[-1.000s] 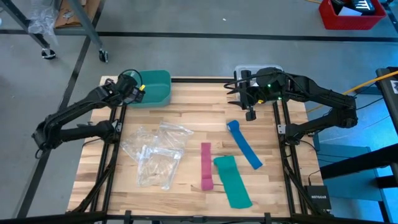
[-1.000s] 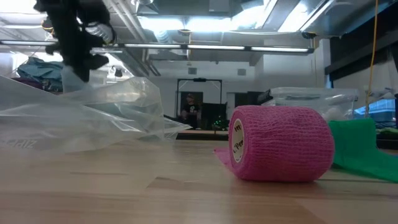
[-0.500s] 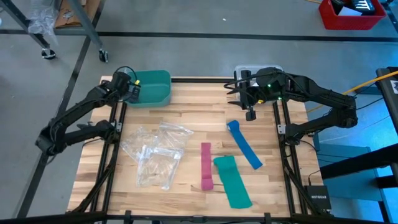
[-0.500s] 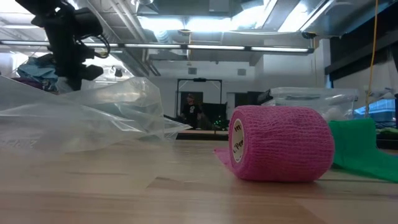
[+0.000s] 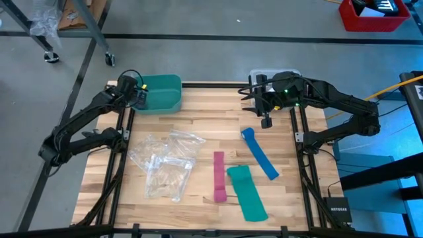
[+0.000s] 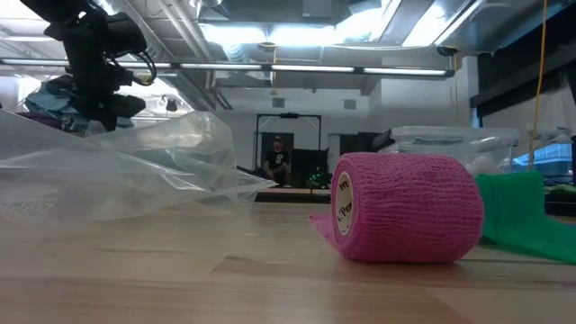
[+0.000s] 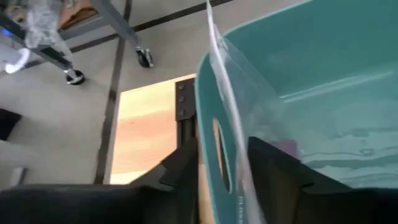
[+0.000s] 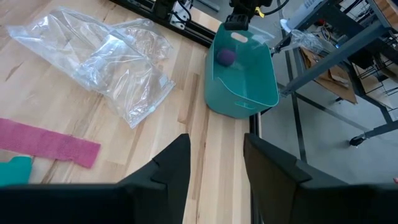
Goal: Roll bandage
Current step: Put the packed bandage into the green bin, then return to Home Position
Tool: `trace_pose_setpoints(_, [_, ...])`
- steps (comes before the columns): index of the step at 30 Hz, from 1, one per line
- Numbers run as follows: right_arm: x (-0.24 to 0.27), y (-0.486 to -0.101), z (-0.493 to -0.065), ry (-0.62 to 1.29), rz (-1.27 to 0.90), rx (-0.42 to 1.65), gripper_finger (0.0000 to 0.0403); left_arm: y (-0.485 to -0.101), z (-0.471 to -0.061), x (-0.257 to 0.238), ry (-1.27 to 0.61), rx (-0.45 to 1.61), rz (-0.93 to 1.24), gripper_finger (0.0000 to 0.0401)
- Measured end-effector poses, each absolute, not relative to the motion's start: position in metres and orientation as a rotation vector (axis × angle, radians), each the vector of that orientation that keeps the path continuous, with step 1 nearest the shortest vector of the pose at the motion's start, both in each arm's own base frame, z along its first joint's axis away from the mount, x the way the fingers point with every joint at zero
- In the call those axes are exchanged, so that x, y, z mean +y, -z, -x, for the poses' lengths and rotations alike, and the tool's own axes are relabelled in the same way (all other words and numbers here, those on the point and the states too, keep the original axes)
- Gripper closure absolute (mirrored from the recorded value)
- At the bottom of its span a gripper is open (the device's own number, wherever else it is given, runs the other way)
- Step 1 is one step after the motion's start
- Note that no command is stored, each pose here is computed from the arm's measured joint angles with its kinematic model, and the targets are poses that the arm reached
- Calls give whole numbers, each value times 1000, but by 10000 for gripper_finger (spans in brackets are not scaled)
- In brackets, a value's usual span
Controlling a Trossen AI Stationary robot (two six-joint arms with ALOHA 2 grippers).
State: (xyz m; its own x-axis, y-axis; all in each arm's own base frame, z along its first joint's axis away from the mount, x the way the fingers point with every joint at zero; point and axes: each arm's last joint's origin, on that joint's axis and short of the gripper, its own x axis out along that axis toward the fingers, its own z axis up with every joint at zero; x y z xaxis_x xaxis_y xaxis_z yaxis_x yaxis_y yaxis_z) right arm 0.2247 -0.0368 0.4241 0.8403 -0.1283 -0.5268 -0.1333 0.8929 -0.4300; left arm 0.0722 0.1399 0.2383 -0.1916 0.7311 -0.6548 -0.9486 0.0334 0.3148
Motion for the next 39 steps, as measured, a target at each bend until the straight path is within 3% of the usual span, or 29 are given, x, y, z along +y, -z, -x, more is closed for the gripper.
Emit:
trace_pose_setpoints(4, [-37,-424,-225,-2,474,578,251,-239,-71,139,-1555,869,306,235])
trace_pose_setpoints(8, [-38,-427,-226,21,482,552,251,-251,-71,136,-1542,811,297,218])
trace_pose_setpoints(15, [-39,-441,-225,100,526,431,251,-312,-67,113,-1415,548,238,220])
trace_pose_setpoints(22, [-40,-450,-203,249,574,457,251,-356,-42,68,-1228,235,274,219])
trace_pose_setpoints(31, [-34,-443,-171,247,523,443,251,-334,0,-5,-835,166,319,219])
trace_pose_setpoints(35, [-33,-417,-166,252,490,409,251,-313,13,-28,-689,63,309,219])
trace_pose_setpoints(39, [-32,-376,-171,241,480,321,251,-299,7,-25,-606,150,409,219])
